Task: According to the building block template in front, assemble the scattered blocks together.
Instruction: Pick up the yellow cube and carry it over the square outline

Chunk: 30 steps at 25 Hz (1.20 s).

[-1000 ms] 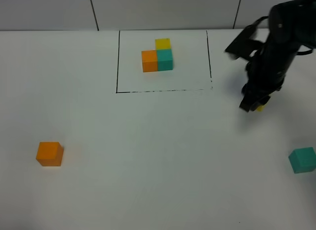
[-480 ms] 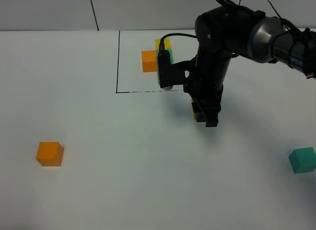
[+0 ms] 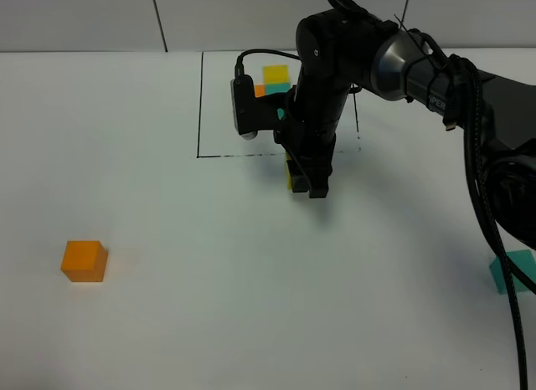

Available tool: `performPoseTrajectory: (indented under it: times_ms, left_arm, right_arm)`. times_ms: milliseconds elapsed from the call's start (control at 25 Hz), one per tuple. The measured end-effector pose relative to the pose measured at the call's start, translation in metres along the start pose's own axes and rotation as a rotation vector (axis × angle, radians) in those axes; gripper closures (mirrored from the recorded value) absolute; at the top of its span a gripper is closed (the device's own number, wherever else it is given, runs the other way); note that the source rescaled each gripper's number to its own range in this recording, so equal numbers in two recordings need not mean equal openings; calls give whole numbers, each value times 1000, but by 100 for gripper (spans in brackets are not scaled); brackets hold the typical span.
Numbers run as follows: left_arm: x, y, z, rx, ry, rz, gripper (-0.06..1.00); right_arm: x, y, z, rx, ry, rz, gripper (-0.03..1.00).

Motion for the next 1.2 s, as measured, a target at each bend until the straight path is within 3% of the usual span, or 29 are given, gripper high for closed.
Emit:
performPoseTrajectory:
  times_ms: [640, 1200]
  left_arm:
    - [0, 0, 0, 0, 0, 0, 22]
    - [0, 0, 0, 0, 0, 0, 22]
  right_arm:
    - [-38, -24, -9, -70, 54, 21, 96]
    - [-40, -22, -11, -156, 51, 14, 96]
Point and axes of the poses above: a point on each arm's last joint axis where the gripper is mounted, x pointing back along that axis away from the gripper, z along the wrist's bending axis when the last joint is at zero, y = z × x, the point moved 4 cm from there along -x, pointing out along that axis toward the gripper, and after that the axes turned 1 degree about x, right-handed, at the moved point
